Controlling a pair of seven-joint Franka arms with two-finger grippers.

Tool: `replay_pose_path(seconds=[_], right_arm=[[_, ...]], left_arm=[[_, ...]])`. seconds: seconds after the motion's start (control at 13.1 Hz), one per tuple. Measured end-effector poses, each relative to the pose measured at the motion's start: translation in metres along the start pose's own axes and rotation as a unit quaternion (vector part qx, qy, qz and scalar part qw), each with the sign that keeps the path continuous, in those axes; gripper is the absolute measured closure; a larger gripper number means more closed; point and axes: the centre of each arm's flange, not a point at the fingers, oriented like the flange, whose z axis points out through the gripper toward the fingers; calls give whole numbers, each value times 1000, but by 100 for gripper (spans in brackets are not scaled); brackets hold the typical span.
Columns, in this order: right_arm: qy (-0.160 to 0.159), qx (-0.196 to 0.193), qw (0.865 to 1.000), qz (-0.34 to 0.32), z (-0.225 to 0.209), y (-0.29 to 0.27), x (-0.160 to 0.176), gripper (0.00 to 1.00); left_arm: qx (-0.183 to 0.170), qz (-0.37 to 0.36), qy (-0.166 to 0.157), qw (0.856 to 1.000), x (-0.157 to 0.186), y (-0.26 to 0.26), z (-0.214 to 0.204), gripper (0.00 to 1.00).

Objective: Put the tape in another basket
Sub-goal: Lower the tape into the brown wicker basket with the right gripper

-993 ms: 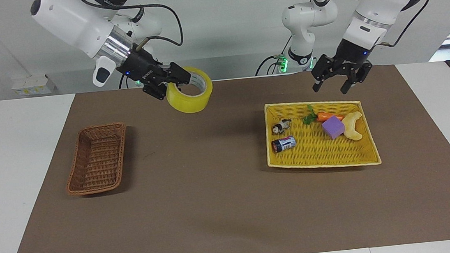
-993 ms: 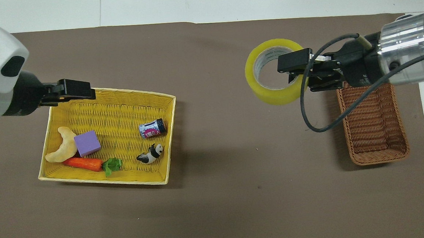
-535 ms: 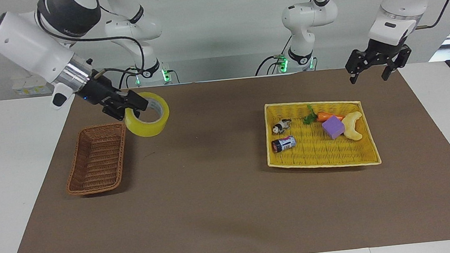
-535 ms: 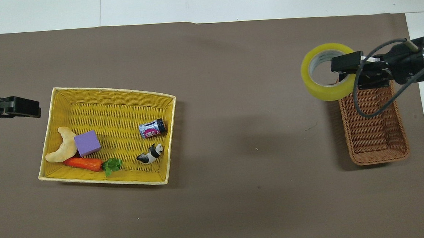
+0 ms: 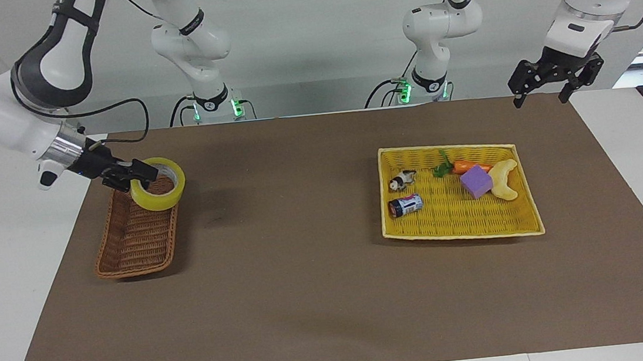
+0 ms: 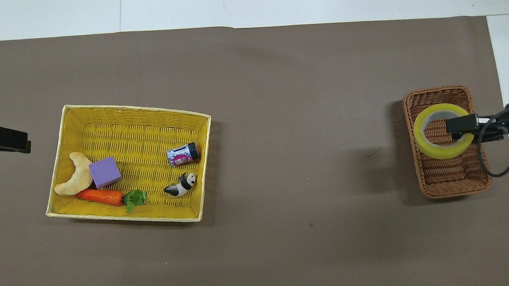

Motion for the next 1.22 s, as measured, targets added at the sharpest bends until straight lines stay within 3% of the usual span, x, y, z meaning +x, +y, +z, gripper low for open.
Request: replay_pose_path(seconds=[0.53, 1.22], right_arm=[[-9, -34, 998, -52, 18, 78, -3, 100], [-7, -42, 998, -50, 52, 115, 14, 100]], left_arm=[[-2, -16, 2, 1000, -5, 14, -5, 0], [-17, -5, 1, 1000, -5, -3, -5, 0]])
